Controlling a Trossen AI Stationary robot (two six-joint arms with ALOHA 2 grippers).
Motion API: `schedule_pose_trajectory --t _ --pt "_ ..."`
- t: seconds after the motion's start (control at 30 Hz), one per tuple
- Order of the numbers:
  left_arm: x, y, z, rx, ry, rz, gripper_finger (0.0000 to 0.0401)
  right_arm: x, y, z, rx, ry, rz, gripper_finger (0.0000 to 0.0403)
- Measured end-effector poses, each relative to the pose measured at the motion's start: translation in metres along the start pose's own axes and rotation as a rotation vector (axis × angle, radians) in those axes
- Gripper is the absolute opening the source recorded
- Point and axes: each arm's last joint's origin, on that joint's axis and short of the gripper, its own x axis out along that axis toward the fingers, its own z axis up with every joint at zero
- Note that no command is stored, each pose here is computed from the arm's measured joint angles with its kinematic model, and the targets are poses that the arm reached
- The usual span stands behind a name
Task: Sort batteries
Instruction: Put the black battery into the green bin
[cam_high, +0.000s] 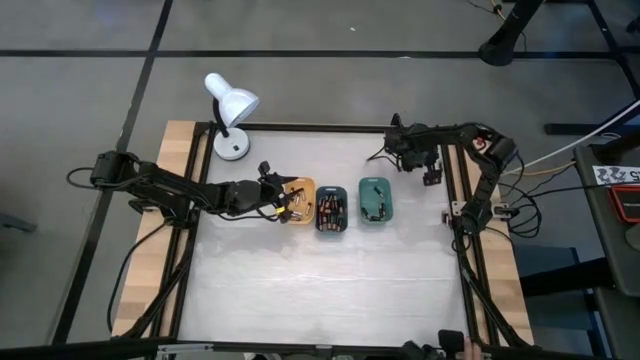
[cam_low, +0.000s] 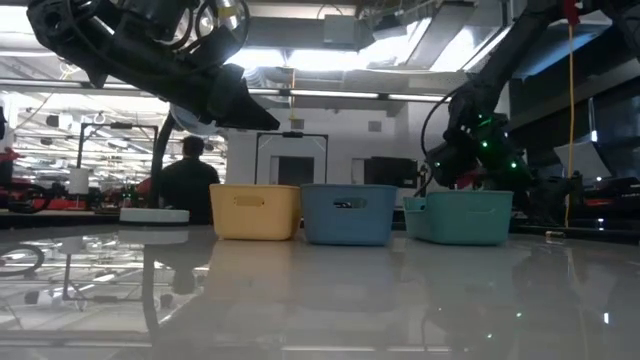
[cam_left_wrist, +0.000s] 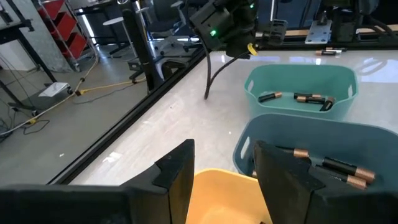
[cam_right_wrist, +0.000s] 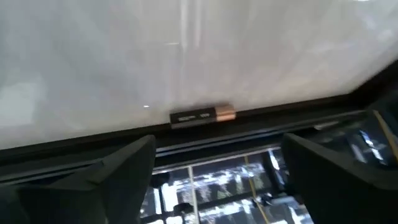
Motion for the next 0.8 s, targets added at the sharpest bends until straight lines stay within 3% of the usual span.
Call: schedule_pose_trajectory --t 0.43,0.8 --pt "0.0 0.0 0.0 -0.001 -0.001 0.0 0.0156 0.016 -0.016 -0.009 0.071 -0.045 0.068 0.0351" --pt "0.0 0.0 0.0 -0.002 -0.001 0.0 0.0156 0.03 -0.016 0.005 -0.081 0.014 0.062 0.0351"
